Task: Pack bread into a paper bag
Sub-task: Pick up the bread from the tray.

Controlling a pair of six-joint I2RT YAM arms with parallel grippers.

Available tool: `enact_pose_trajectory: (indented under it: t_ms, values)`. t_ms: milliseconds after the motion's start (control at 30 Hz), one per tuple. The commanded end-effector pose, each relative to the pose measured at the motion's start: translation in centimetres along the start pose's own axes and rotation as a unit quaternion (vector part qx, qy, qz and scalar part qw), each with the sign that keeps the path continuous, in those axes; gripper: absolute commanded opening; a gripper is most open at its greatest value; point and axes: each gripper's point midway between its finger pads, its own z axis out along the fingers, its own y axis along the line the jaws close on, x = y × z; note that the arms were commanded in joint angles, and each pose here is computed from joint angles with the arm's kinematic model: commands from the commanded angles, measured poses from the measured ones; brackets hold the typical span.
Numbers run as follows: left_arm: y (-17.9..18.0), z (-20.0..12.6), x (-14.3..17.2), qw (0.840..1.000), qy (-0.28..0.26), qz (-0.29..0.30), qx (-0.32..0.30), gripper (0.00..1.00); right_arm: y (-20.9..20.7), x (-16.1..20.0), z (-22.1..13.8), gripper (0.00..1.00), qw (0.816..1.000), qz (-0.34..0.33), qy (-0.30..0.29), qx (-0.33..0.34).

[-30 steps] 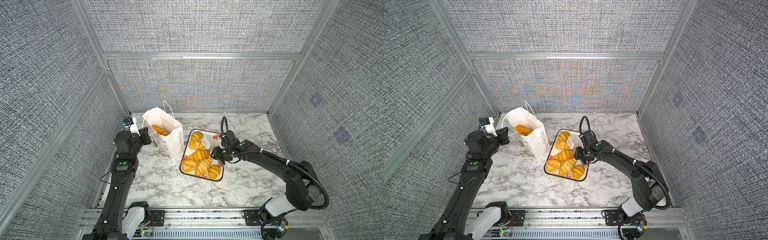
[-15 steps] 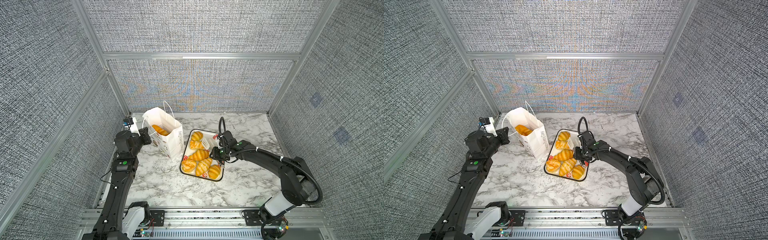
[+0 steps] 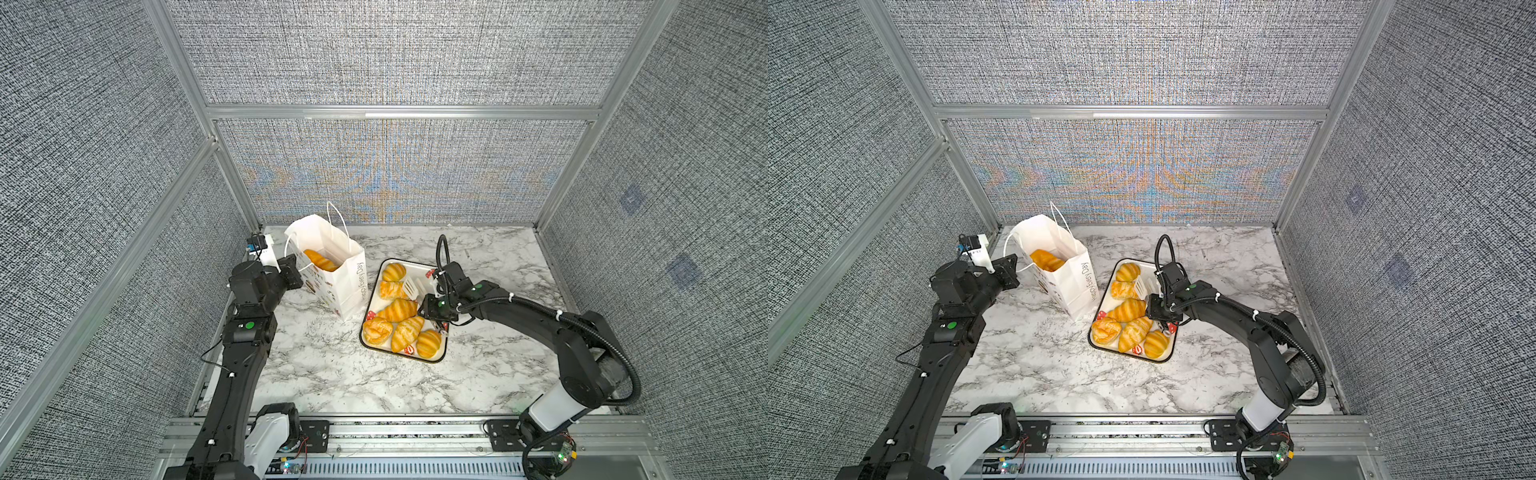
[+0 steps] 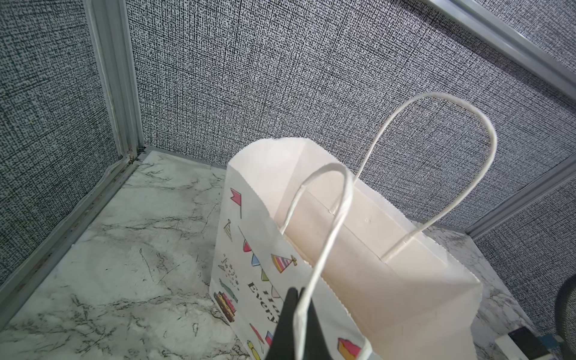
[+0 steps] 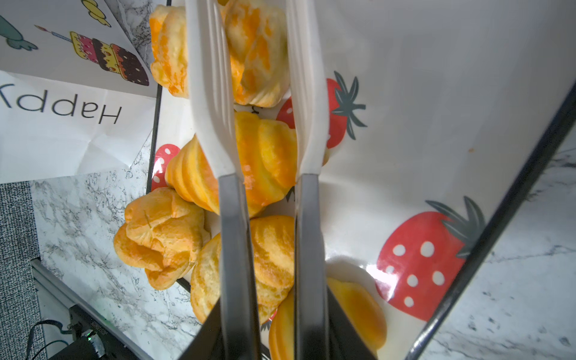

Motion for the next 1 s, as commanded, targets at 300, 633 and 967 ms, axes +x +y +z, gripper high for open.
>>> enact_pose_trajectory:
  t_ms: [300,633,967]
  values:
    - [-0.3,0.0,-0.3,1.0,-0.007,0.0,0.009,0.0,0.6,-0.3,-0.3,0.27,1.0,0.003,-0.012,-0.015]
    - [-0.4,0.0,-0.2,1.0,-0.006,-0.001,0.011,0.0,0.6,-0.3,-0.9,0.21,1.0,0.0,-0.02,-0.015]
    - [-0.3,0.1,-0.2,1.0,-0.004,-0.002,0.01,0.0,1.1,-0.9,-2.9,0.19,0.999,-0.01,-0.04,-0.018]
